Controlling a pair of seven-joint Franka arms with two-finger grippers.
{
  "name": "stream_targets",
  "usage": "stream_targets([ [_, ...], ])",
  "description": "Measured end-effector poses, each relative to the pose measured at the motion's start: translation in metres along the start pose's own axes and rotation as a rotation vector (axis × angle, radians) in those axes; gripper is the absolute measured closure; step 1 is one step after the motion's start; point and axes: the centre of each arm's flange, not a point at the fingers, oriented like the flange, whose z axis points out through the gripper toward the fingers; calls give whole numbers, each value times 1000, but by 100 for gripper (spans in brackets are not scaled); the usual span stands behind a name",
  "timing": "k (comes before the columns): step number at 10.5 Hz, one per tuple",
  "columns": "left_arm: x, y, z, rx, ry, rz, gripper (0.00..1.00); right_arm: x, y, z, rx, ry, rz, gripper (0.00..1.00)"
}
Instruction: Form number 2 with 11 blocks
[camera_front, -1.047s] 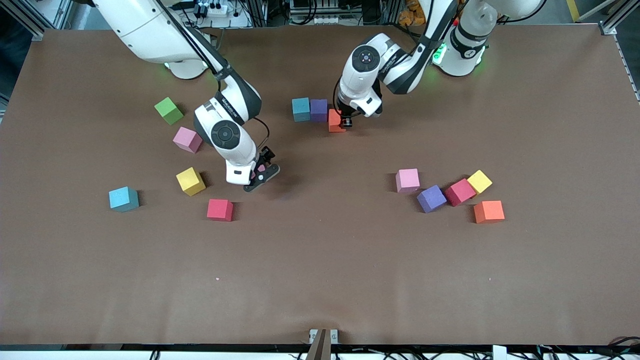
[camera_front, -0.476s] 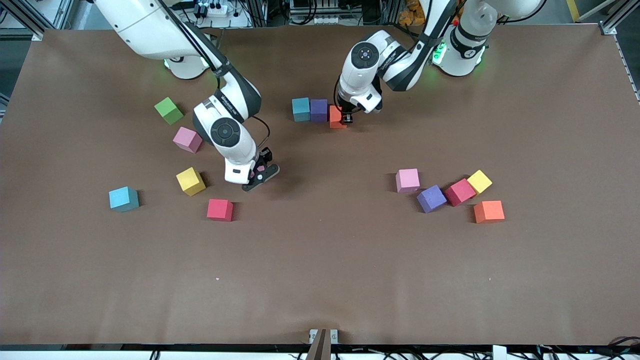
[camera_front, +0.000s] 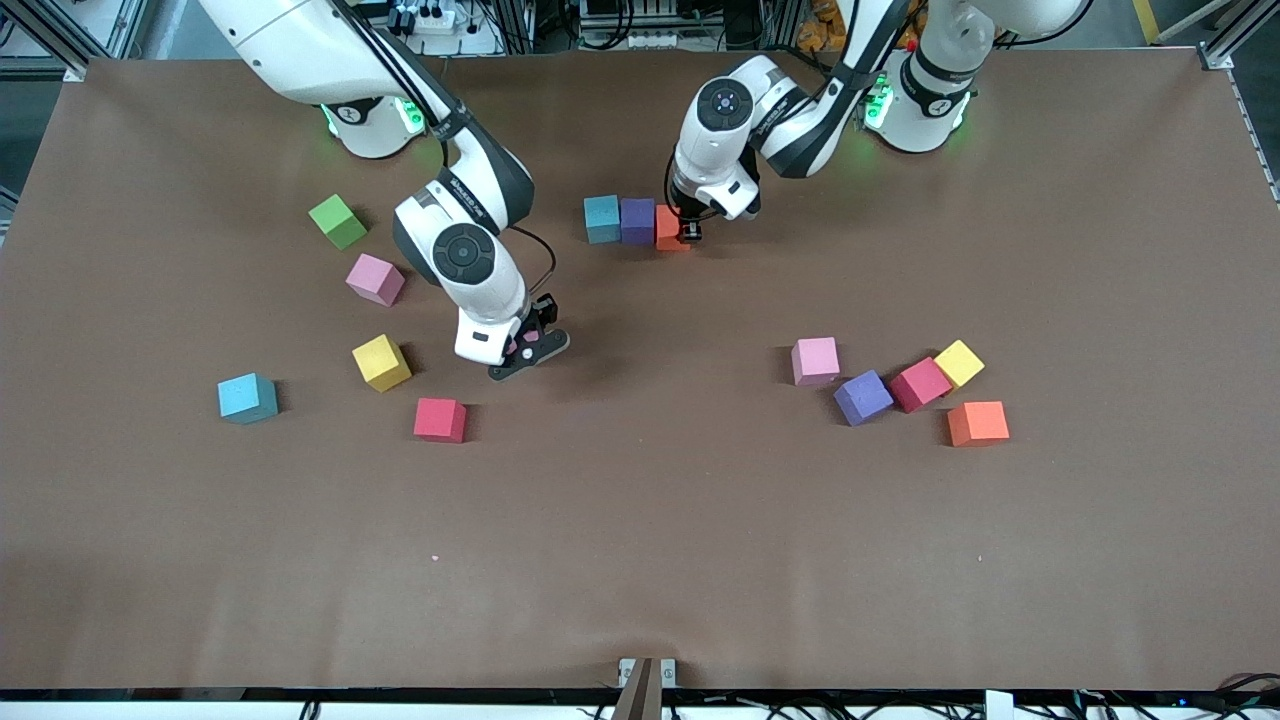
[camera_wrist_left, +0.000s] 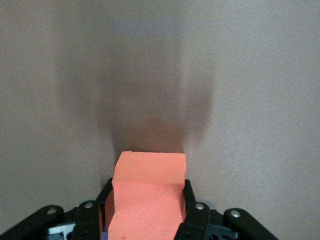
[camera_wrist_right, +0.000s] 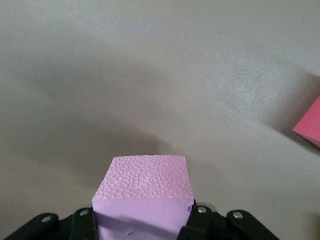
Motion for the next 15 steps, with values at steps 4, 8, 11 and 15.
stream_targets([
  [4, 0, -2, 1, 1, 2, 3, 38, 4, -17, -8, 7, 18, 82, 44],
  [8, -5, -1, -11, -13, -20, 8, 1, 5, -20, -10, 9, 21, 104, 44],
  [11, -17, -7, -59, -46, -69, 40, 0, 6, -29, -13, 11, 28, 133, 44],
  [15, 14, 32, -145, -26, -44, 172, 0, 9, -65, -22, 26, 49, 224, 44],
])
